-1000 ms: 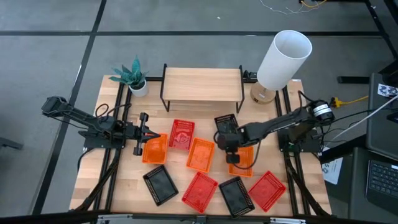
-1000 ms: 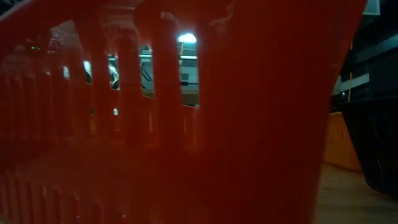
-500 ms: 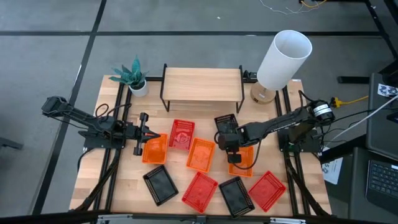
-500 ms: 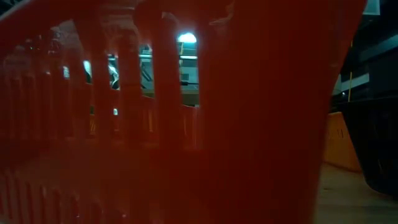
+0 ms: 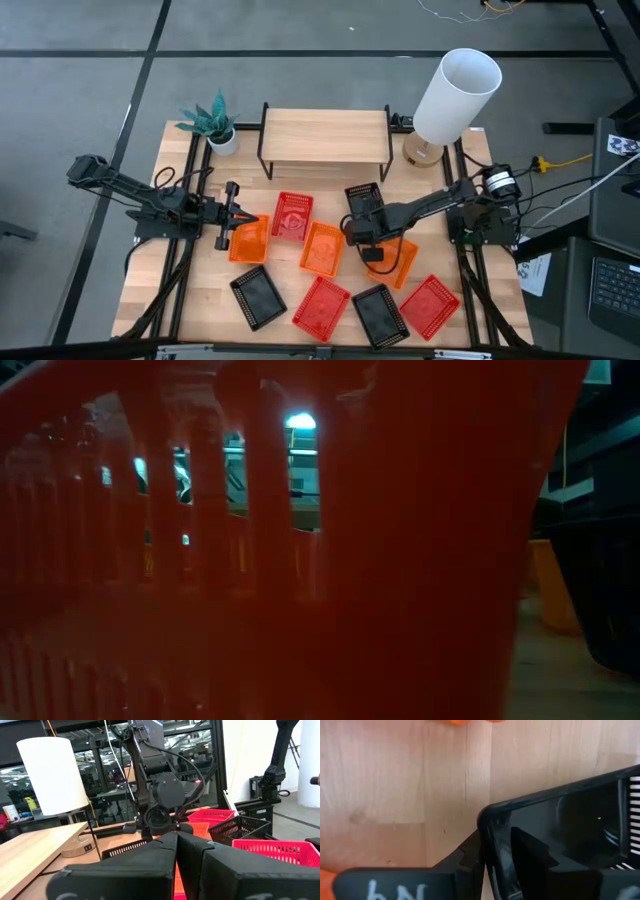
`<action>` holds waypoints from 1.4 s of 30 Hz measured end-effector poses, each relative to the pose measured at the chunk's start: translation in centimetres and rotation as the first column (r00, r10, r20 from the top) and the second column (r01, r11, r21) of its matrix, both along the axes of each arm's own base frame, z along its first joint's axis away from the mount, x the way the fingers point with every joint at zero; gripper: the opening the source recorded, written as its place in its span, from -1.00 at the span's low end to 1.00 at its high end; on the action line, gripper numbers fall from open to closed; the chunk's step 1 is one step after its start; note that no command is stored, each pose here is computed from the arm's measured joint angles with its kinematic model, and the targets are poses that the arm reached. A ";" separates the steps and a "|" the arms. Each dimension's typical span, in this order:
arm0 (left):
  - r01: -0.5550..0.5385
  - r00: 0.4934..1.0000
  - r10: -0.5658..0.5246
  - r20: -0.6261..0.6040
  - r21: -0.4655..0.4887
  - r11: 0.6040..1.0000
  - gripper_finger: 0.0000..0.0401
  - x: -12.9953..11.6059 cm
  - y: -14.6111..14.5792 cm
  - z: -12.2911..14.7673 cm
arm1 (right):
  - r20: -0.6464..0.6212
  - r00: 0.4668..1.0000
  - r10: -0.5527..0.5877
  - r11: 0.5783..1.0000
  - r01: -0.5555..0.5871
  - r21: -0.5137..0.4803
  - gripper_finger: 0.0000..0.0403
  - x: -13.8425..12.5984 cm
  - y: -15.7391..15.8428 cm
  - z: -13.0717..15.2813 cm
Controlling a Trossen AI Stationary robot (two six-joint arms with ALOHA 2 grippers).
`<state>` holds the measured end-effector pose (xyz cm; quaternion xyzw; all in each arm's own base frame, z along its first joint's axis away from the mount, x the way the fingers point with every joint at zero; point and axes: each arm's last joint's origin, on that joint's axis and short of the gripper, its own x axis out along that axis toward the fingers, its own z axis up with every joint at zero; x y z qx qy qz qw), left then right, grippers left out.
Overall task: Stack baskets on shelf by color
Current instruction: Put the top black bin on the shelf
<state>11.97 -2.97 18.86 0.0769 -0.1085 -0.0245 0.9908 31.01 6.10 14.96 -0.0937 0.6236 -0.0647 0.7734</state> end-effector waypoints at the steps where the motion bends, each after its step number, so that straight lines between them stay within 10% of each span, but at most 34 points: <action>1: 0.000 1.000 0.000 0.000 0.000 1.000 -1.00 0.0 0.0 0.0 | 0.001 1.000 -0.009 1.000 0.009 0.001 -0.55 0.0 0.0 0.0; 12: 0.000 0.999 0.000 -0.034 0.008 1.000 -1.00 0.1 0.0 -0.3 | 0.036 0.998 -0.045 0.999 0.044 0.024 -0.98 0.8 0.3 1.4; 25: 0.000 0.999 0.000 -0.046 0.012 1.000 -1.00 0.1 0.0 -0.5 | 0.174 0.976 0.131 0.957 -0.170 0.236 -0.99 4.3 2.9 11.9; 36: 0.004 0.999 -0.005 -0.048 -0.012 1.000 -1.00 0.1 0.0 -0.5 | 0.165 0.972 0.168 0.966 -0.129 -0.224 -1.00 4.0 -1.0 20.0; 42: 0.004 0.999 -0.005 -0.049 -0.012 1.000 -1.00 0.1 0.0 -0.5 | 0.136 0.982 0.129 0.985 -0.111 -0.132 -1.00 4.2 -7.6 20.6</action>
